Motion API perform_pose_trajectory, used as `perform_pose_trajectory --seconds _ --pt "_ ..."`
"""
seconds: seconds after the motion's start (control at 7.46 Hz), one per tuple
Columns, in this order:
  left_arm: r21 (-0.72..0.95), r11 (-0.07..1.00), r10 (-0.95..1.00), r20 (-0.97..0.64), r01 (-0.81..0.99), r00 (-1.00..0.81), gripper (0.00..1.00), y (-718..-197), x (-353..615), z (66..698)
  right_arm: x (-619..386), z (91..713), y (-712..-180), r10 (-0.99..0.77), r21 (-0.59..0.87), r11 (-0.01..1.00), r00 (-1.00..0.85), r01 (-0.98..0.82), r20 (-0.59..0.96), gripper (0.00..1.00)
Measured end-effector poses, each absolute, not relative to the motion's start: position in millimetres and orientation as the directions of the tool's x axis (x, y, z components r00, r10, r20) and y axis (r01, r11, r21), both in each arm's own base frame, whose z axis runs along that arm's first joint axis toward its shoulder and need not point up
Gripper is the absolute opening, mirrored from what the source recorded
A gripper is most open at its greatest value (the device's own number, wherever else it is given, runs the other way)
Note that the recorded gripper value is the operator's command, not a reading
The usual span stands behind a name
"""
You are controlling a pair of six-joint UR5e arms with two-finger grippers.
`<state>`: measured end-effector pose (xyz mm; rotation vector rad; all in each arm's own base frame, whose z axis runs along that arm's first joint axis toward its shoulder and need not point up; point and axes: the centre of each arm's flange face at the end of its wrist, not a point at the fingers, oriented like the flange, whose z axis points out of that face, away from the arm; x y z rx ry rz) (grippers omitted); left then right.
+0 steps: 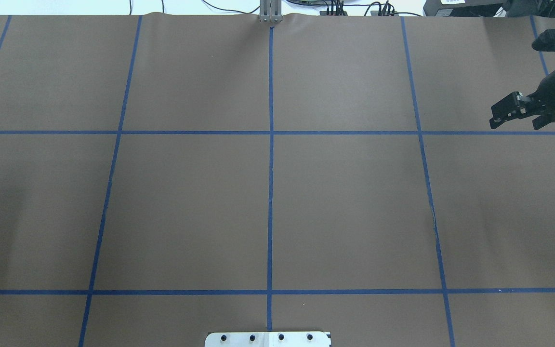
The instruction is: Place and press bell with both arms
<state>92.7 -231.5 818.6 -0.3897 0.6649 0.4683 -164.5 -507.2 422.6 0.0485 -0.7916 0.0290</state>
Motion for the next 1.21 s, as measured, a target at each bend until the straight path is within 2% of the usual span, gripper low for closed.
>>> perform_pose_trajectory --seconds 0.13,0.27,0.4,0.54,0.94,1.21 --pt "-0.195 0.824 0.288 -0.663 -0.531 0.691 0.62 -230 93 819 -165 422 -508 0.006 0.036 0.998 0.703 -0.045 0.711 1.0" --pt "-0.195 0.822 0.29 -0.664 -0.534 0.689 0.35 -229 93 819 -165 420 -508 0.004 0.038 0.998 0.703 -0.045 0.711 1.0" --pt "-0.19 0.822 0.294 -0.665 -0.537 0.687 0.13 -229 94 819 -166 420 -508 0.003 0.04 0.998 0.704 -0.045 0.711 1.0" --pt "-0.178 0.824 0.301 -0.668 -0.538 0.681 0.0 -229 94 818 -166 420 -508 0.003 0.041 0.998 0.704 -0.045 0.71 1.0" --pt "-0.079 0.838 0.347 -0.686 -0.539 0.64 0.0 -217 85 808 -165 421 -509 0.004 0.043 0.998 0.71 -0.048 0.705 1.0" --pt "-0.004 0.862 0.361 -0.696 -0.506 0.621 0.0 -217 82 762 -164 422 -508 0.005 0.044 0.998 0.711 -0.05 0.703 1.0"
